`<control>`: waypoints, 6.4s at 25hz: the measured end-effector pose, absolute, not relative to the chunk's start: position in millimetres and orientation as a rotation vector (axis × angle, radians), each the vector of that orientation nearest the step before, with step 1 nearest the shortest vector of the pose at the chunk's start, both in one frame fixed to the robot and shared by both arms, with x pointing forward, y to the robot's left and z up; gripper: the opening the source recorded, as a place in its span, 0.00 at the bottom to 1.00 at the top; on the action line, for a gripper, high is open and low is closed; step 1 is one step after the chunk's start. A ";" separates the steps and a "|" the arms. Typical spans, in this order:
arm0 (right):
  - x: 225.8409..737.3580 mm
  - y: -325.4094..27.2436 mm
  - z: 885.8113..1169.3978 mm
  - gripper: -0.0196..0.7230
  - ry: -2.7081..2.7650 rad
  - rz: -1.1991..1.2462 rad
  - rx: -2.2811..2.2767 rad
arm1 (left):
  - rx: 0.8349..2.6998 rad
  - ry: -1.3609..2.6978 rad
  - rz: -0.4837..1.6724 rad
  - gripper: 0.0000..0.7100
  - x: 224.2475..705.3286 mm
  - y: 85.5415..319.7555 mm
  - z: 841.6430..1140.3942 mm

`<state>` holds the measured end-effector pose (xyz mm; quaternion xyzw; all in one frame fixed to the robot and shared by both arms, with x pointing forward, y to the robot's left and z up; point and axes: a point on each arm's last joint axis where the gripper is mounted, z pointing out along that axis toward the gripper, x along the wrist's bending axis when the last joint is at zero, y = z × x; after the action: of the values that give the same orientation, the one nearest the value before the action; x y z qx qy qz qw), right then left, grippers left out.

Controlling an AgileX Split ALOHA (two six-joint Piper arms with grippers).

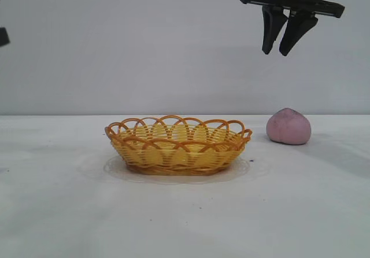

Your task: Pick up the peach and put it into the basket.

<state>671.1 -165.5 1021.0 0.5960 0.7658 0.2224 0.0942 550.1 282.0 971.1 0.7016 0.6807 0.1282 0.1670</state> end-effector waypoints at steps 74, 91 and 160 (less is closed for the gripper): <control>590.0 -26.8 948.6 0.03 3.037 0.358 1.289 | 1.607 1.564 0.894 0.63 230.3 298.6 1042.9; 641.9 -127.5 1016.2 0.64 2.535 0.513 1.660 | 1.607 1.564 0.894 0.63 230.3 298.6 1042.9; 228.8 -295.8 1043.6 0.58 1.667 1.012 1.588 | 1.608 1.563 0.894 0.63 230.3 298.6 1042.9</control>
<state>228.8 -295.8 1043.6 0.6008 0.6306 0.3828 0.3081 230.3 298.6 1042.9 0.6224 0.6051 0.3462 0.3558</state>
